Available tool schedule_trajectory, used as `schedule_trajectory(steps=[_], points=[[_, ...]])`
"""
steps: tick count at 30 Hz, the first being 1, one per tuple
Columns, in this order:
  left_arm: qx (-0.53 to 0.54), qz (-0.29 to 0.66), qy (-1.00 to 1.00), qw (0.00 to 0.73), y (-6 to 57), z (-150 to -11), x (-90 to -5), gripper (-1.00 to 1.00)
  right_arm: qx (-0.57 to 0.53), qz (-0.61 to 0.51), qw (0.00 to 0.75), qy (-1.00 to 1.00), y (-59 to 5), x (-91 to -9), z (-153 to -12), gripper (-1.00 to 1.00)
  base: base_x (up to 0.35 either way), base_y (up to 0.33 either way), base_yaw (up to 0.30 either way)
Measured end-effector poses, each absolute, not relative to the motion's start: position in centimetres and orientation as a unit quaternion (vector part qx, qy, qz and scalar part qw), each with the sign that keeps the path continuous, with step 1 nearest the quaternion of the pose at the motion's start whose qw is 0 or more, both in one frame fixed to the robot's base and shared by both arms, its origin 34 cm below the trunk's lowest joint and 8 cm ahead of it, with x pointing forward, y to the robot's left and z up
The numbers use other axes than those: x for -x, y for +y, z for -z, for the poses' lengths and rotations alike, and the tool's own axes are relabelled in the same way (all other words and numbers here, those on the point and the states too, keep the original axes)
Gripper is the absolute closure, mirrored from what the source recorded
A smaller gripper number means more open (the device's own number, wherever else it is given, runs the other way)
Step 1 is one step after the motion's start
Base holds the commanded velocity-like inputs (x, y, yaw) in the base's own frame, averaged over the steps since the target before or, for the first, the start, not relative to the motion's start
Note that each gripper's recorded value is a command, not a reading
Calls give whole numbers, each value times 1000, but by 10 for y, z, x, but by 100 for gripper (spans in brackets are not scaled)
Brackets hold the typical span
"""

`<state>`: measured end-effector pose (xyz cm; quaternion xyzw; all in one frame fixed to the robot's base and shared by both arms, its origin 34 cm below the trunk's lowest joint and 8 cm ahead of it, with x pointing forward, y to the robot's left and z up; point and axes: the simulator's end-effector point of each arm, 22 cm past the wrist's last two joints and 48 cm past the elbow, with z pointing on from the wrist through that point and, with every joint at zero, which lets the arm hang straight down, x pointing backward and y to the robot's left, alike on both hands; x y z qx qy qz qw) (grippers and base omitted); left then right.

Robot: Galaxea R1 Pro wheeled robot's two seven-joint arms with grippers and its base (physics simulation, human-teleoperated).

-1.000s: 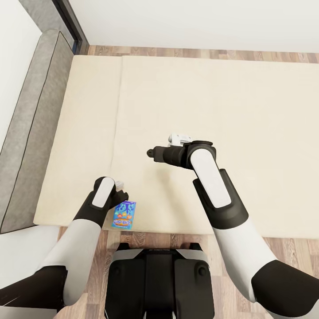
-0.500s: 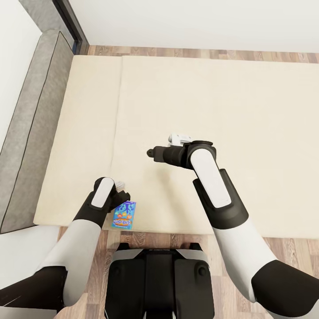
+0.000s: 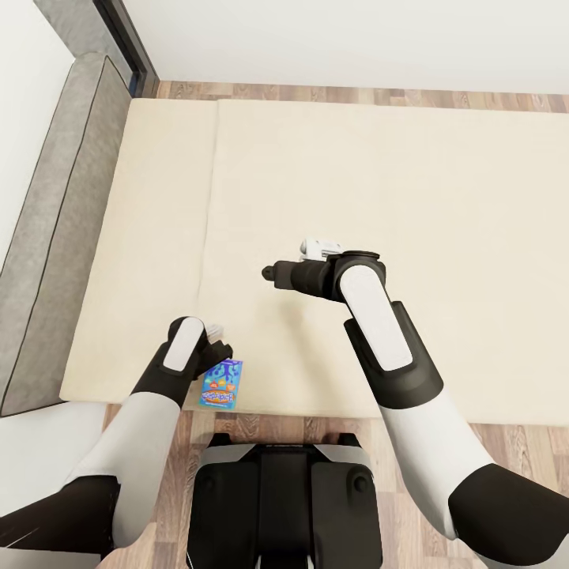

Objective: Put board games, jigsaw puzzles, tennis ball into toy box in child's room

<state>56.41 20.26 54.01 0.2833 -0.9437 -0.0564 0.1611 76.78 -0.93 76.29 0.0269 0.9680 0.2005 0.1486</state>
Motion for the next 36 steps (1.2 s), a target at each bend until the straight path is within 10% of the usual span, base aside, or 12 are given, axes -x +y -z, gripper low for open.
schedule_trajectory(steps=[36], points=[[-306, 64, -940, 134, 205, -537, -572, -100, -27, -200, 148, 968, -9, -768, -763, -100, 0, 0, 0]])
